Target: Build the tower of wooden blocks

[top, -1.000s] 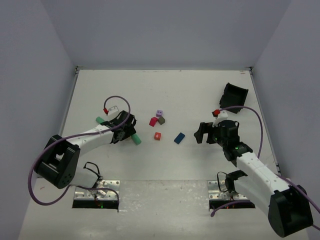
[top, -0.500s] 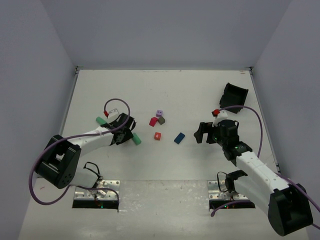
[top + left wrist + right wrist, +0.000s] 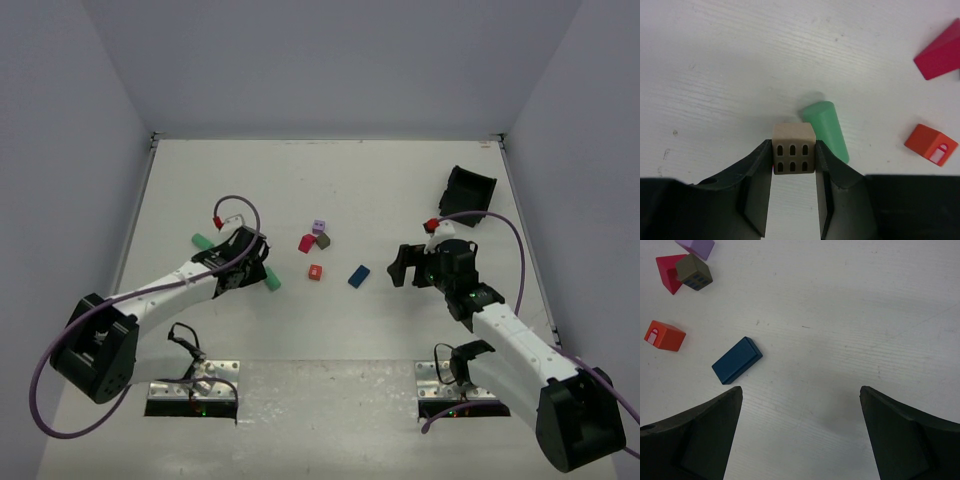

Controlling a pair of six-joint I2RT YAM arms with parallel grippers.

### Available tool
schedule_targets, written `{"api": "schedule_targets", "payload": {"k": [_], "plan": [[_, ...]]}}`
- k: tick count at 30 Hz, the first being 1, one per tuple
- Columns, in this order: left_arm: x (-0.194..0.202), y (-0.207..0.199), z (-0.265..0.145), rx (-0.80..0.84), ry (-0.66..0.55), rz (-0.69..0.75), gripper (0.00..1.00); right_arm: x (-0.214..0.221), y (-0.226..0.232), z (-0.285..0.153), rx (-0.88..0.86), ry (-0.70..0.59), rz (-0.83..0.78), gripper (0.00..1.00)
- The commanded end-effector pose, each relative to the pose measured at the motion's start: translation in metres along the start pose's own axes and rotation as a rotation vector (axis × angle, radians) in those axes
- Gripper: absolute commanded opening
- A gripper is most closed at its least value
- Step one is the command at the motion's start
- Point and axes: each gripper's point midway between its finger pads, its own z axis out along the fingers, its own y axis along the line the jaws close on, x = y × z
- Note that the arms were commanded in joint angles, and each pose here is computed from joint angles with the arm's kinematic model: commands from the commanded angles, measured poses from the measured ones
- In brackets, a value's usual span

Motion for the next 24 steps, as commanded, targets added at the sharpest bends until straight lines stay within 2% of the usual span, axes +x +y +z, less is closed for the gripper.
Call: {"api": "schedule_targets", "payload": {"k": [1, 9, 15, 24], "plan": [[-0.004, -0.011, -0.022, 0.101, -0.031, 0.1, 0.0, -0.028, 0.011, -0.002, -0.037, -0.073, -0.006, 0.99], [0.042, -0.053, -0.055, 0.309, 0.058, 0.218, 0.0, -0.028, 0.015, -0.005, -0.054, -0.076, 0.003, 0.99], [0.061, -0.063, -0.05, 0.258, 0.057, 0.21, 0.0, -0.024, 0.014, -0.003, -0.05, -0.056, 0.01, 0.99], [0.088, -0.089, -0.037, 0.26, 0.1, 0.287, 0.0, -0.02, 0.015, 0.001, -0.055, -0.025, 0.015, 0.99]]}}
